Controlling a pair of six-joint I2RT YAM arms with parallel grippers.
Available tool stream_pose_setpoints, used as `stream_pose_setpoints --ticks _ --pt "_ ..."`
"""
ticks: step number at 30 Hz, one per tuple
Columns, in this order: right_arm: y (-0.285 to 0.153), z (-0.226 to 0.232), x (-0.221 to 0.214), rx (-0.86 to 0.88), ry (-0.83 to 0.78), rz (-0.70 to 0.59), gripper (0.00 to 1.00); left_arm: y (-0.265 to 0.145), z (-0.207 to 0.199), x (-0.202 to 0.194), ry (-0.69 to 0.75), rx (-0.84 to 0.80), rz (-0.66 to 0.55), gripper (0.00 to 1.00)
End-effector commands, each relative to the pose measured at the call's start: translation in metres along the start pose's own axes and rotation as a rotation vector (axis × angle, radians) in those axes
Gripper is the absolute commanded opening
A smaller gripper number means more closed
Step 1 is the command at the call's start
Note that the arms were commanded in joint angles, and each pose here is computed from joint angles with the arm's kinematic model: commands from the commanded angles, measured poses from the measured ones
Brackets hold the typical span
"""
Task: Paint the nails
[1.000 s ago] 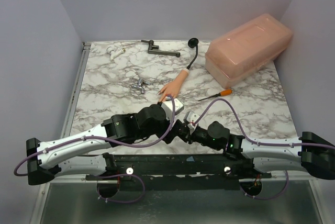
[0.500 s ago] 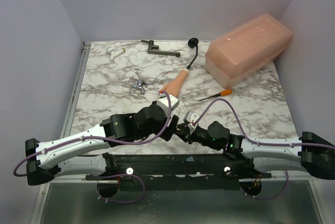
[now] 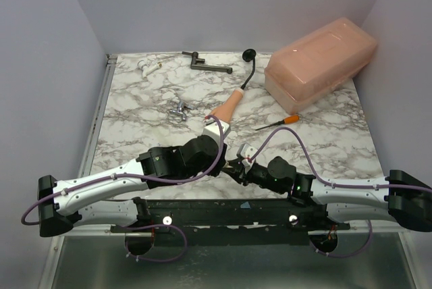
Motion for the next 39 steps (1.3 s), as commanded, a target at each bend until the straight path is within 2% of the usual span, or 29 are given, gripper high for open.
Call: stream_pose_setpoints --ticks 1,5,9,18,24,30,32,33,34,35,39 --pt "0.003 -0.001 0.012 -0.019 0.006 -0.041 0.01 0.003 -0.003 0.001 -0.012 -0.002 -0.013 0.28" --pt "0.002 -0.001 0.012 -0.019 0.008 -0.043 0.01 0.005 -0.006 0.000 0.026 -0.038 -0.004 0.16" --pt "0.002 -0.002 0.012 -0.020 0.008 -0.042 0.01 0.004 -0.009 0.001 0.088 -0.075 0.004 0.10" --pt "0.002 -0.001 0.012 -0.017 0.007 -0.041 0.01 -0.002 -0.017 0.007 0.257 -0.190 0.026 0.06" --pt "0.003 -0.001 0.012 -0.019 0.006 -0.041 0.01 -0.007 -0.026 0.000 0.406 -0.346 0.049 0.05" --pt "0.002 -0.001 0.012 -0.017 0.008 -0.042 0.01 -0.005 -0.029 -0.005 0.465 -0.399 0.051 0.05" --pt "0.002 -0.001 0.012 -0.018 0.008 -0.043 0.01 -0.003 -0.027 -0.005 0.471 -0.383 0.052 0.08" --pt "0.002 -0.001 0.013 -0.018 0.008 -0.044 0.01 -0.003 -0.026 -0.005 0.468 -0.368 0.051 0.13" --pt "0.002 -0.001 0.013 -0.017 0.008 -0.043 0.01 -0.002 -0.024 -0.003 0.459 -0.344 0.048 0.26" --pt "0.002 -0.001 0.013 -0.018 0.008 -0.045 0.01 -0.001 -0.020 0.000 0.443 -0.295 0.044 0.33" --pt "0.002 -0.001 0.013 -0.018 0.008 -0.045 0.01 -0.002 -0.012 0.006 0.382 -0.201 0.042 0.51"
Point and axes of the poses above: each gripper's point midway between its finger pads, its own y axis out along the fingers, its own z axis along the line the jaws close on, x = y × z, the point moved 6 cm from there along -y, back along the fingers, and after that the axes turned 10 degrees about y, right-handed, at the moved point
